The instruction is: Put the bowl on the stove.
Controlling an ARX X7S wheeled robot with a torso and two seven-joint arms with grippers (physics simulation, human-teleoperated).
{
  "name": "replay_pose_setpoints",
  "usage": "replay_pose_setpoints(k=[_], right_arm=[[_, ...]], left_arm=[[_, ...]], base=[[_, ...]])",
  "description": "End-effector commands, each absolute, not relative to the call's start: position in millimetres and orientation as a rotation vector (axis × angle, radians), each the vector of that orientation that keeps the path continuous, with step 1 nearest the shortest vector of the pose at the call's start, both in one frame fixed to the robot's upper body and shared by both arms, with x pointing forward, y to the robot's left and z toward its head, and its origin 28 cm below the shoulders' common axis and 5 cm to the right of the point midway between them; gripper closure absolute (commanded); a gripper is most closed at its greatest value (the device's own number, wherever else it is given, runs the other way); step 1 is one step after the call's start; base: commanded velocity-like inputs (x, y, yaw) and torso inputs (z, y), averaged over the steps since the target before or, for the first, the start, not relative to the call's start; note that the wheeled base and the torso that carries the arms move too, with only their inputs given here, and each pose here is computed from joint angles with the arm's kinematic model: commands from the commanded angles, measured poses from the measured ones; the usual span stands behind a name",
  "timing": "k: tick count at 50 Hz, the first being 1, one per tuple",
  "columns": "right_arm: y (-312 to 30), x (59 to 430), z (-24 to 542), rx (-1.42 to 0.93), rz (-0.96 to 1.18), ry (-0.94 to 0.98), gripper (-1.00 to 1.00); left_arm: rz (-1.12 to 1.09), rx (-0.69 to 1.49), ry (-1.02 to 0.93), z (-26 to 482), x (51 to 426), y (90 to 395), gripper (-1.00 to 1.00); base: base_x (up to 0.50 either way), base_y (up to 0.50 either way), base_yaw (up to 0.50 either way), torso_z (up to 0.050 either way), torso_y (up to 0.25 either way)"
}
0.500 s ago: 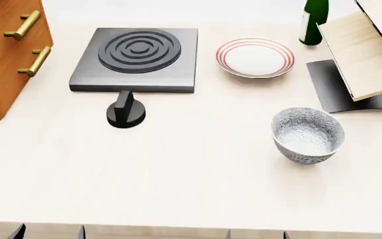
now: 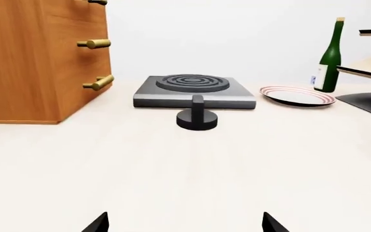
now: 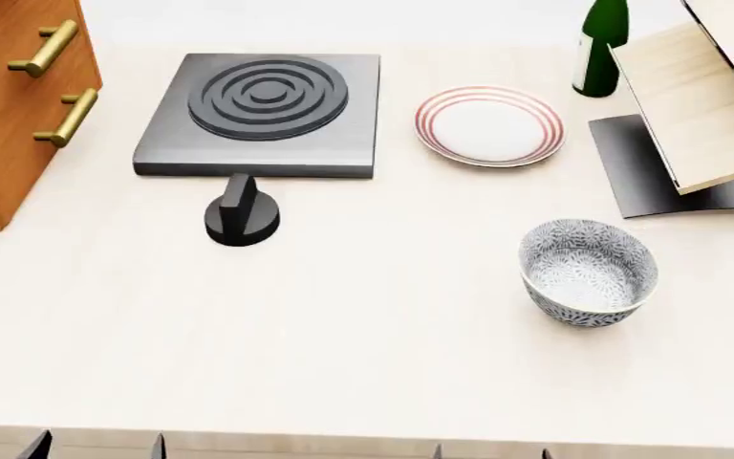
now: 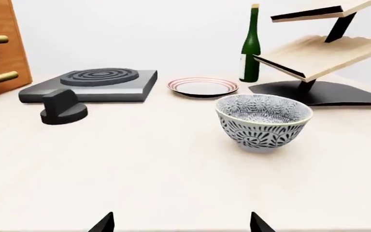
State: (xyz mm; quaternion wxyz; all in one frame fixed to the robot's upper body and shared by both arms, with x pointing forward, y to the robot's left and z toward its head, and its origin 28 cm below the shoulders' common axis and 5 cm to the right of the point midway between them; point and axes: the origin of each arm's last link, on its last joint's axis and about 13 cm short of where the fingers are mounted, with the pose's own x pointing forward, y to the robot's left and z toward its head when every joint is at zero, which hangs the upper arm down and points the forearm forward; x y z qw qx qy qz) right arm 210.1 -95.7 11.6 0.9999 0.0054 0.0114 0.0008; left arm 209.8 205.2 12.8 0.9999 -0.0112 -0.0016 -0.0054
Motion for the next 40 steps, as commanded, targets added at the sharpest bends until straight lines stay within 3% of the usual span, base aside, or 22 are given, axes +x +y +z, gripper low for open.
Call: replay_pose_setpoints(k=[1, 20, 28, 40], right_arm=[[-90.6, 207.8, 8.2, -0.054, 0.060, 0.024, -1.00], [-98.7, 219.3, 42.1, 0.055, -0.014, 0.016, -1.00], [-117.6, 234.2, 107.5, 0.163, 0.000, -0.058, -1.00], [-192.3, 234.8, 231.3, 0.128, 0.046, -0.322, -1.00]], left_arm=[[0.004, -0.042, 0.071, 5.9, 210.7, 207.2, -1.00], [-0.017, -0.065, 0.121, 20.4, 209.8, 207.8, -1.00], [0.005, -0.048, 0.040, 59.8, 211.2, 222.6, -1.00], [-0.053, 0.013, -0.344, 180.6, 182.9, 243.4, -1.00]], base=[[0.00, 0.00, 0.00, 0.000, 0.000], [0.00, 0.00, 0.00, 0.000, 0.000], [0.00, 0.00, 0.00, 0.000, 0.000], [0.00, 0.00, 0.00, 0.000, 0.000]])
